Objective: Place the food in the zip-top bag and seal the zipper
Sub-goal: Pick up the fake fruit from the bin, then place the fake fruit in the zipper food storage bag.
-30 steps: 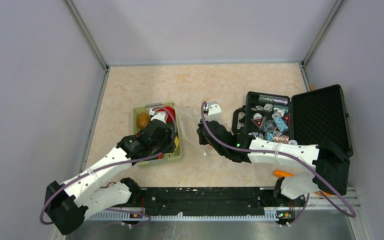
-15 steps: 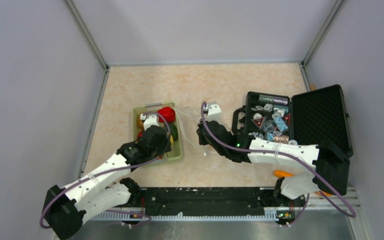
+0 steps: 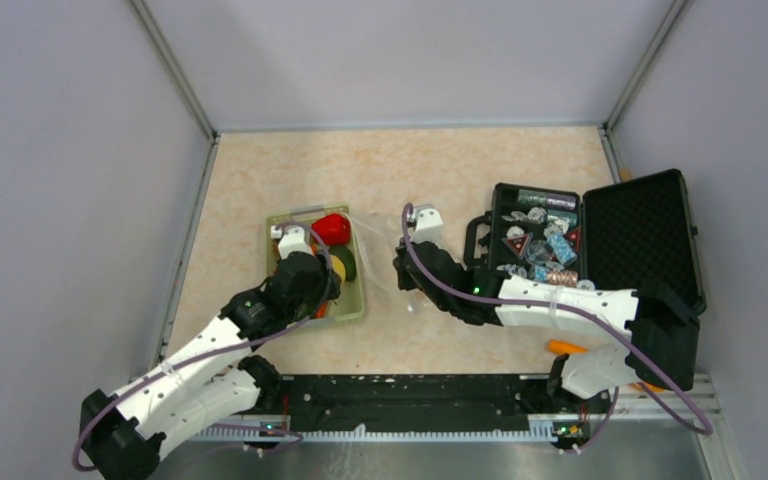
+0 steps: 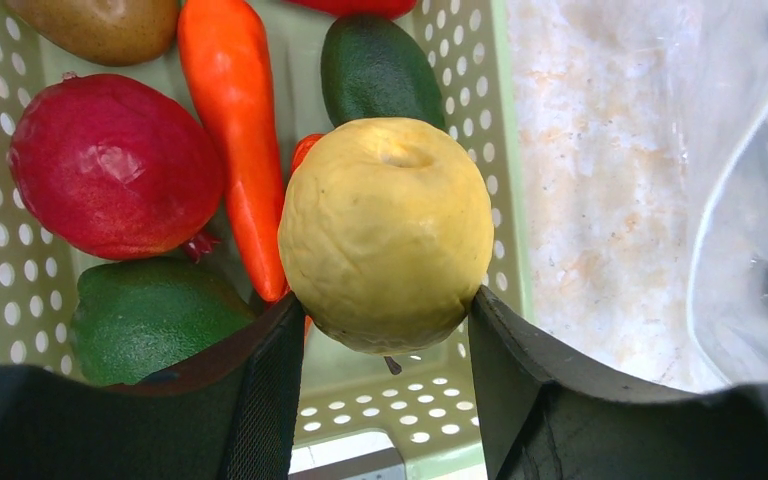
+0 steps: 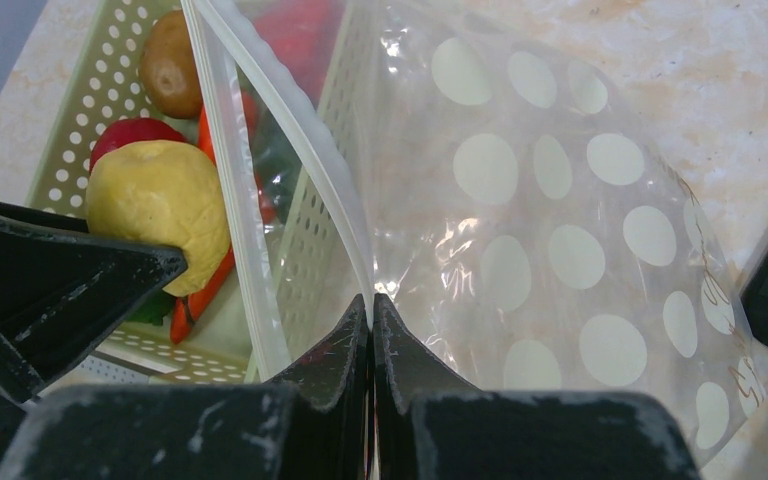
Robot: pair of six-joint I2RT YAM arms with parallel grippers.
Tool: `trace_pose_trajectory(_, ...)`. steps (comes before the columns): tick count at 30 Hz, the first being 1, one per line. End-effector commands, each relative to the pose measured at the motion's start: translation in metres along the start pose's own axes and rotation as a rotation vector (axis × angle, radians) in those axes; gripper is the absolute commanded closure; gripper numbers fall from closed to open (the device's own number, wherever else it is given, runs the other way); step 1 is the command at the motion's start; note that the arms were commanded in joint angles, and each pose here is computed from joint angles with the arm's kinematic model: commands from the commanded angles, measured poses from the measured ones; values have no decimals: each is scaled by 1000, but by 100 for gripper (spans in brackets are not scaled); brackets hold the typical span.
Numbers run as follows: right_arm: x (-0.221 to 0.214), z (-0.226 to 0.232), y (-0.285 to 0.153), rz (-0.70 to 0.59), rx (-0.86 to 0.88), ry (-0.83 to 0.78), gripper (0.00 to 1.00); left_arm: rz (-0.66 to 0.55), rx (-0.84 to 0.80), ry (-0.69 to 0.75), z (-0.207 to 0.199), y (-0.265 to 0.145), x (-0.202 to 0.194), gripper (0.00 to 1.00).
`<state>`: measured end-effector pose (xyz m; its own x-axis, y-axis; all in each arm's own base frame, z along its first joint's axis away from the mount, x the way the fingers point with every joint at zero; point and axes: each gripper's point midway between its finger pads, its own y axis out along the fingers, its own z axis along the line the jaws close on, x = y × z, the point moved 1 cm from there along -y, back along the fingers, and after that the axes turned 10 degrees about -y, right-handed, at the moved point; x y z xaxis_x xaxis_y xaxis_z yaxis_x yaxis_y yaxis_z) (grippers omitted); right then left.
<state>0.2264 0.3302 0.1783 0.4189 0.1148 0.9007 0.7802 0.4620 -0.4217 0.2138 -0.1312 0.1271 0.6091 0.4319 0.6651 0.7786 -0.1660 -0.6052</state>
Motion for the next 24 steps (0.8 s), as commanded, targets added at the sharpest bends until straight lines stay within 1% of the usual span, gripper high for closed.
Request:
trace_pose_trajectory(1, 11, -4, 0, -48, -14, 45, 100, -33, -106, -43, -26, -17, 21, 86)
trace_pose_trajectory(8, 11, -6, 1, -60, -33, 75, 100, -109, -212, -80, -40, -42, 44, 85)
trace_pose_trajectory(11, 9, -8, 2, -61, -46, 87, 100, -118, -284, -78, -53, -53, 50, 85)
trace_pose_trajectory(13, 15, -5, 3, -84, -33, 105, 100, -106, -348, -63, -65, -60, 52, 85)
trace_pose_trajectory(18, 17, 0, 7, -84, -28, 121, 100, -27, -561, -28, -102, -74, 43, 85)
trace_pose_trajectory(22, 16, 4, 9, -73, -13, 119, 100, 46, -682, -80, -123, -80, 32, 85)
trace_pose_trajectory(24, 15, 5, 9, -70, -12, 128, 100, 48, -722, -126, -128, -82, 31, 86)
